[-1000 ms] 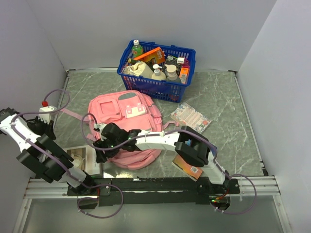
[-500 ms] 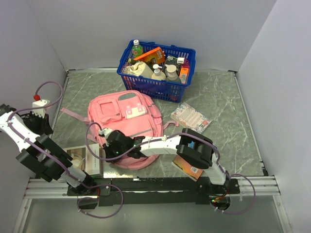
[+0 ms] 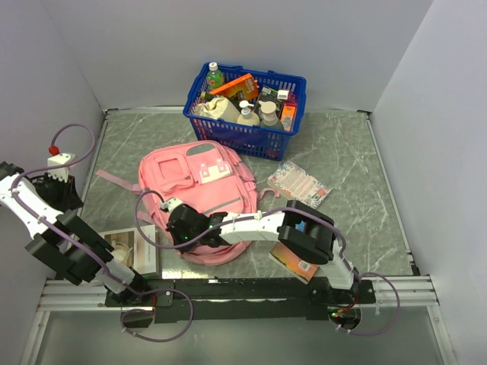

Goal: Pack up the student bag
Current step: Adjust the student bag at the center of the board.

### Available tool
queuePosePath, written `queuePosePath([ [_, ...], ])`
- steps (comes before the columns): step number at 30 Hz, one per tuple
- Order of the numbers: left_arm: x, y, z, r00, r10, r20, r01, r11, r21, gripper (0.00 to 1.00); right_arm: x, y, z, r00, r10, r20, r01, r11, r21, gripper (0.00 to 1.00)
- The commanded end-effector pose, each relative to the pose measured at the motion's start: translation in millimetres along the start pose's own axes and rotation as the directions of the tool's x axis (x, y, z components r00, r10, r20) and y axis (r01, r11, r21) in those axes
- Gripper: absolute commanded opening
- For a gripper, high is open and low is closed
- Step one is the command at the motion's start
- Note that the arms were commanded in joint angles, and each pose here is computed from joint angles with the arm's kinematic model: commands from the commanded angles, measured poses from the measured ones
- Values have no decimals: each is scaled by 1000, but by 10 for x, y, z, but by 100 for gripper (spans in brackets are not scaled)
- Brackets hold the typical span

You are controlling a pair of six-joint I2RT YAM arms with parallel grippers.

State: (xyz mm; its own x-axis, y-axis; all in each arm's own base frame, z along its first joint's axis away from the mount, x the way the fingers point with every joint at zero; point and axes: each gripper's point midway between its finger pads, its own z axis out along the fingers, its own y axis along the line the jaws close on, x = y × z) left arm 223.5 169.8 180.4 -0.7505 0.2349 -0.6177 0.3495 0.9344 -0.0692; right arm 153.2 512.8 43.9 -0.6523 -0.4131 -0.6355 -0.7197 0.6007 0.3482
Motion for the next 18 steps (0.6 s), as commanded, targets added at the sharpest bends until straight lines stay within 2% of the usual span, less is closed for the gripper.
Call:
queuePosePath([
  [1, -81, -61, -58, 999, -29, 28, 28, 999, 19, 24, -386, -1175, -311, 998, -33, 51, 7, 897, 442, 0],
  [3, -85, -58, -68, 999, -32, 27, 32, 999, 15, 24, -445, -1292, -415, 997, -31, 68, -6, 871, 492, 0],
  [7, -112, -55, -103, 999, -39, 32, 39, 999, 2, 27, -540, -1356, -579, 994, -50, 102, -10, 859, 512, 6],
  [9, -151, -40, -127, 998, -46, 40, 46, 999, -6, 29, -601, -1264, -604, 993, -50, 108, -9, 874, 487, 10],
  [11, -179, -30, -136, 997, -68, 48, 68, 998, -7, 32, -638, -962, -615, 990, -44, 134, -12, 920, 391, 41],
  [12, -200, -26, -150, 996, -69, 53, 69, 998, -10, 33, -644, -750, -595, 991, -28, 134, -14, 954, 298, 55],
  [13, -218, -27, -154, 995, -78, 60, 78, 997, -9, 34, -728, -550, -573, 985, -9, 170, -27, 977, 211, 78],
  [16, -227, -32, -169, 994, -85, 63, 86, 996, -12, 34, -843, -161, -555, 974, 93, 207, -91, 996, -16, 100],
  [18, -226, -46, -186, 995, -73, 61, 74, 997, -20, 34, -847, -111, -483, 973, 144, 182, -133, 989, -70, 100],
])
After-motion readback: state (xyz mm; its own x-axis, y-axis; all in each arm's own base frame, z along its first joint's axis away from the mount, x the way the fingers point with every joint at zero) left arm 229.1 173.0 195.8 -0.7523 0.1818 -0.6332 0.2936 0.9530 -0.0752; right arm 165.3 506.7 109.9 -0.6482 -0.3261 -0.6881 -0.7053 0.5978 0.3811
